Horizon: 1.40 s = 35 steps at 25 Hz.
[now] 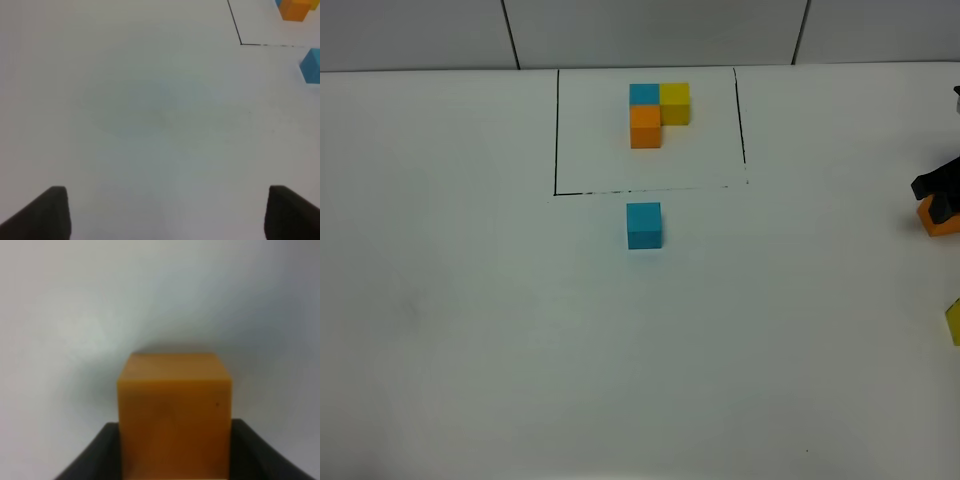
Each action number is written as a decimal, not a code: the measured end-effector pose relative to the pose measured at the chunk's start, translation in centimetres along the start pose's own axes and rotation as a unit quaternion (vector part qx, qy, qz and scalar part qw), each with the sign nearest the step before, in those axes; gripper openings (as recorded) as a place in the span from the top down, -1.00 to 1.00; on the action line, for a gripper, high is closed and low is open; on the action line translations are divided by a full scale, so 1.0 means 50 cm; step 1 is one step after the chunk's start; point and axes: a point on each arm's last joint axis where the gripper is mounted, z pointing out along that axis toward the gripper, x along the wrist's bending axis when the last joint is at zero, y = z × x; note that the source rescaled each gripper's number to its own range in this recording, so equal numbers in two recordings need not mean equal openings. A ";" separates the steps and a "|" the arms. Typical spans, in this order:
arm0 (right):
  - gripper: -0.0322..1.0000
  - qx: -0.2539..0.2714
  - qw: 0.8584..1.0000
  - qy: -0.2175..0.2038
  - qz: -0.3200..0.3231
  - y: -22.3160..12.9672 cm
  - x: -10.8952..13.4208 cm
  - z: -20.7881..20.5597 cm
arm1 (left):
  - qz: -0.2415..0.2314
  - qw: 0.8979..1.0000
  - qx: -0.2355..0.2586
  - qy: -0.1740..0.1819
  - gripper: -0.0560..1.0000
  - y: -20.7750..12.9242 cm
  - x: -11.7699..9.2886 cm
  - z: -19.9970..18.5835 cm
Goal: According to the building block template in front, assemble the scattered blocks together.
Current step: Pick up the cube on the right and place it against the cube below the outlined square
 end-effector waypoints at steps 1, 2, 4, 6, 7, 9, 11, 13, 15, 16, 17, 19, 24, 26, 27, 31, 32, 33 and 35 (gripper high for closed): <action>0.92 0.000 1.000 0.000 0.000 0.000 0.000 0.000 | 0.000 1.000 0.000 0.000 -0.39 0.000 0.000 0.000; 0.92 0.000 1.000 0.000 0.000 0.000 0.000 -0.001 | 0.000 1.000 0.000 0.000 -0.39 0.000 0.000 0.000; 0.92 -0.003 1.000 -0.001 0.002 0.002 0.000 -0.011 | 0.000 1.000 0.000 0.000 -0.39 0.000 0.000 0.000; 0.92 -0.008 1.000 -0.002 0.010 0.005 0.001 -0.035 | 0.000 1.000 0.000 0.000 -0.39 0.000 0.000 0.000; 0.92 -0.012 1.000 -0.003 0.013 0.007 0.002 -0.053 | 0.000 1.000 0.000 0.000 -0.39 0.000 0.000 0.000; 0.92 -0.015 1.000 -0.002 0.016 0.004 0.007 -0.088 | 0.000 1.000 0.000 0.000 -0.39 0.000 0.000 0.000; 0.92 -0.015 1.000 0.000 0.022 -0.003 0.013 -0.125 | 0.000 1.000 0.000 0.000 -0.39 0.000 0.000 0.000; 0.92 -0.016 0.999 0.002 0.033 -0.009 0.020 -0.158 | 0.000 1.000 0.000 0.000 -0.39 0.000 0.000 0.000; 0.92 -0.029 0.998 0.010 0.051 -0.013 0.029 -0.193 | 0.000 1.000 0.000 0.000 -0.39 0.000 0.000 0.000; 0.92 -0.032 0.998 0.017 0.060 -0.016 0.034 -0.208 | 0.000 1.000 0.000 0.000 -0.39 0.000 0.000 0.000; 0.92 -0.037 0.997 0.023 0.069 -0.019 0.039 -0.223 | 0.000 1.000 0.000 0.000 -0.39 0.000 0.000 0.000; 0.92 -0.042 0.995 0.039 0.081 -0.024 0.051 -0.249 | 0.000 1.000 0.000 0.000 -0.39 0.000 0.000 0.000; 0.92 -0.048 0.994 0.051 0.087 -0.025 0.091 -0.282 | 0.000 1.000 0.000 0.001 -0.39 0.000 0.000 0.000; 0.92 -0.045 0.993 0.056 0.093 -0.022 0.108 -0.285 | 0.000 1.000 0.000 0.001 -0.39 0.000 0.000 0.000; 0.92 -0.041 0.993 0.059 0.095 -0.021 0.119 -0.284 | 0.000 1.000 0.000 0.001 -0.39 0.000 0.000 0.000; 0.92 -0.027 0.993 0.060 0.093 -0.016 0.164 -0.275 | 0.000 1.000 0.000 0.001 -0.39 0.000 0.000 0.000; 0.92 -0.021 0.994 0.058 0.090 -0.017 0.178 -0.270 | 0.000 1.000 0.000 0.001 -0.39 0.000 0.000 0.000; 0.92 -0.014 0.994 0.055 0.092 -0.019 0.189 -0.265 | 0.000 1.000 0.000 0.001 -0.39 0.000 0.000 0.000; 0.92 -0.001 0.994 0.048 0.095 -0.024 0.215 -0.252 | 0.000 1.000 0.000 0.001 -0.39 0.000 0.000 0.000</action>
